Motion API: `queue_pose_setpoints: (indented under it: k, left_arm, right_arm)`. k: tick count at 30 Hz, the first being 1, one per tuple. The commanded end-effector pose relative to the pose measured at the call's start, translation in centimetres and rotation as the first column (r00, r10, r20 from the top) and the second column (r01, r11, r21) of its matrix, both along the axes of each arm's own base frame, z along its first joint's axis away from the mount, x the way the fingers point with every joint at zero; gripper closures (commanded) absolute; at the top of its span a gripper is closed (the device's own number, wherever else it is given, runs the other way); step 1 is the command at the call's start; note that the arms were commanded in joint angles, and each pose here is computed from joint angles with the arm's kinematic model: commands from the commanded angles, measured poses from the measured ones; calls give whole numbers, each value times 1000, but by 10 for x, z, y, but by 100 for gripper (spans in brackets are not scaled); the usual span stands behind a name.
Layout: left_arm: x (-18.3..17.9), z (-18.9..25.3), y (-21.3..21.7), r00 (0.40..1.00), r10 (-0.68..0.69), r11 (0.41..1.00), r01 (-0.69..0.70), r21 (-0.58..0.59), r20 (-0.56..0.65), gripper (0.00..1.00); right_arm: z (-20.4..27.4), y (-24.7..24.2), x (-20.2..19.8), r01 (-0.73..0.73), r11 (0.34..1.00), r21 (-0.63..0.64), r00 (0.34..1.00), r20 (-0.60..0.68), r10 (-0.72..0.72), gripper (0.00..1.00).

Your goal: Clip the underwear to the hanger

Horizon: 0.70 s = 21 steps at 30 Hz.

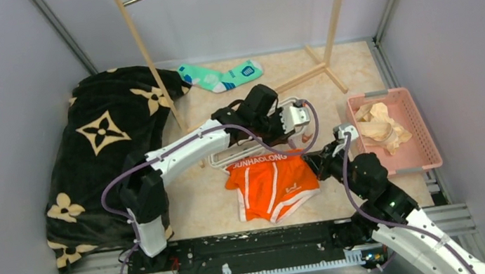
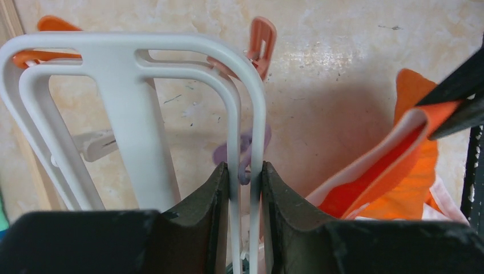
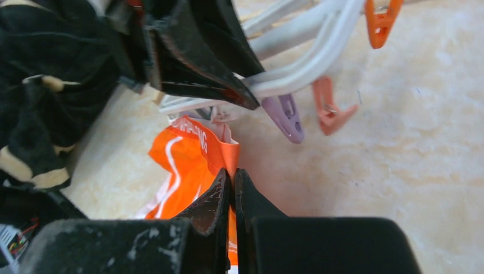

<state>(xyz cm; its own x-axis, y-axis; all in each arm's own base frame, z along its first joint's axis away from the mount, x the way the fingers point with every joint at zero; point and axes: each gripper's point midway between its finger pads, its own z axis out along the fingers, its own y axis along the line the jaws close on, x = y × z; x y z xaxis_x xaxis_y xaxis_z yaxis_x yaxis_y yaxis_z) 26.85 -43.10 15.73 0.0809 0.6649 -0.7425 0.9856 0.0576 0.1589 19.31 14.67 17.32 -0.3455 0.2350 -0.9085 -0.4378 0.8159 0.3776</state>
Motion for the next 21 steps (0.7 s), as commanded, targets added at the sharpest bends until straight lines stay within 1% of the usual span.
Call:
queue_pose_setpoints:
  k: [1, 2, 3, 4, 9, 12, 16, 21]
  left_arm:
    - [2, 72, 1, 993, -19, 996, 29, -82, 120, 84]
    - [2, 78, 2, 991, -16, 996, 27, -85, 130, 86]
    - [2, 84, 4, 990, -11, 996, 24, -90, 142, 94]
    - [4, 91, 7, 987, 0, 996, 15, -93, 159, 96]
    - [1, 120, 21, 970, 18, 995, 7, -100, 242, 96]
    - [-6, 138, 30, 959, 16, 994, 15, -107, 283, 96]
    - [-23, 143, 39, 953, -29, 994, 60, -94, 303, 96]
    - [-27, 124, 49, 946, -27, 998, 45, -49, 322, 100]
  right_arm:
    - [65, 18, -15, -171, 985, -17, 963, 208, 171, 100]
    - [70, 19, -17, -188, 982, -25, 958, 217, 189, 100]
    - [75, 21, -20, -203, 979, -30, 952, 227, 204, 100]
    - [79, 22, -22, -216, 976, -34, 946, 239, 218, 100]
    - [100, 29, -35, -301, 952, -53, 907, 294, 303, 100]
    - [104, 37, -43, -366, 928, -74, 882, 292, 371, 100]
    - [102, 39, -38, -362, 928, -87, 892, 256, 372, 100]
    - [100, 35, -31, -327, 938, -111, 916, 209, 344, 100]
